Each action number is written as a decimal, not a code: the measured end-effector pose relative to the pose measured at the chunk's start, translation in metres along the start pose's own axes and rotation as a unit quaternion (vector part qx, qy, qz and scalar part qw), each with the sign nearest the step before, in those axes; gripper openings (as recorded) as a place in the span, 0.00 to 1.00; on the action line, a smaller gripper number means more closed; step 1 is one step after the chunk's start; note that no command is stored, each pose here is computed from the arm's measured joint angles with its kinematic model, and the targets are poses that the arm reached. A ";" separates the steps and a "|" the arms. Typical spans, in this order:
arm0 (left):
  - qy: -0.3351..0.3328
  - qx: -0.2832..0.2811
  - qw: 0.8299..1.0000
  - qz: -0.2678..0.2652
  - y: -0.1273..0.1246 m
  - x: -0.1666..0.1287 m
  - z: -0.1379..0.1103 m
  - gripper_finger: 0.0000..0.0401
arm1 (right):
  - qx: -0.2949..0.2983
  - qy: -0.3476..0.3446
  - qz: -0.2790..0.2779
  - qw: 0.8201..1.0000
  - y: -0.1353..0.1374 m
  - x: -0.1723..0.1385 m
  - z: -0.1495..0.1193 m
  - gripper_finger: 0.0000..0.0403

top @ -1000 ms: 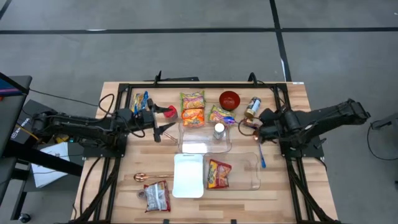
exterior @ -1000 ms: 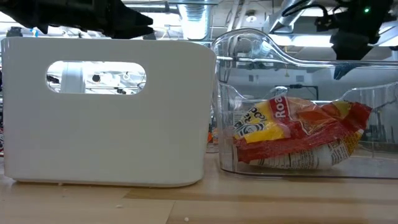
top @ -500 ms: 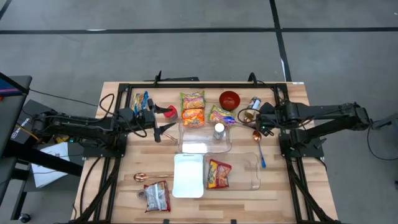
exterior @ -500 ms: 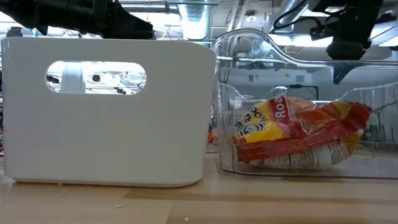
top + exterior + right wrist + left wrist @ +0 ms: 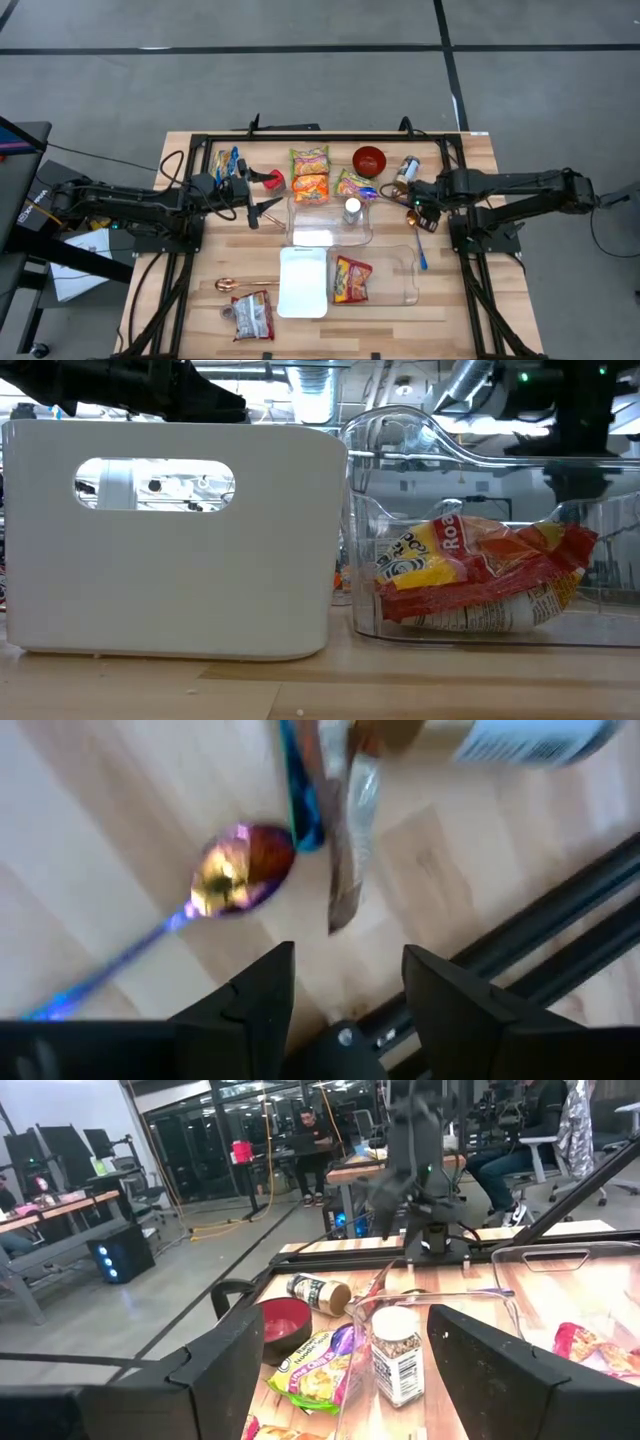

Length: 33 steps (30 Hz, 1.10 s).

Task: Pick & Place Food Item
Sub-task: Put the orange spice pack into the top transparent bin

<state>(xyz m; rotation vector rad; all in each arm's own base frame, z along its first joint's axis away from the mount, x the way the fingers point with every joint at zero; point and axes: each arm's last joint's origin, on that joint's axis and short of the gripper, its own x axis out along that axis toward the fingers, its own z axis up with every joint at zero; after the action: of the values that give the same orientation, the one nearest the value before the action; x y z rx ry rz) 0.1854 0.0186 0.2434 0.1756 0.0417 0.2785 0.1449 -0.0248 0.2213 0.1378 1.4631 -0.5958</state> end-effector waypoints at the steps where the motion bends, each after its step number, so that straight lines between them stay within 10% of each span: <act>1: 0.000 0.000 1.000 0.000 0.000 0.000 0.000 0.68 | -0.003 0.010 0.005 1.000 0.001 0.003 -0.002 0.44; 33: 0.001 0.000 1.000 0.001 0.000 0.000 0.000 0.68 | -0.025 0.093 0.000 0.995 0.011 0.037 0.019 0.40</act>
<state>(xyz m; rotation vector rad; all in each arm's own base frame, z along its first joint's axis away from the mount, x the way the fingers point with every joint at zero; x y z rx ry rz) 0.1853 0.0186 0.2431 0.1752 0.0443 0.2798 0.1666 -0.0344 0.1859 0.1572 1.6572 -0.5586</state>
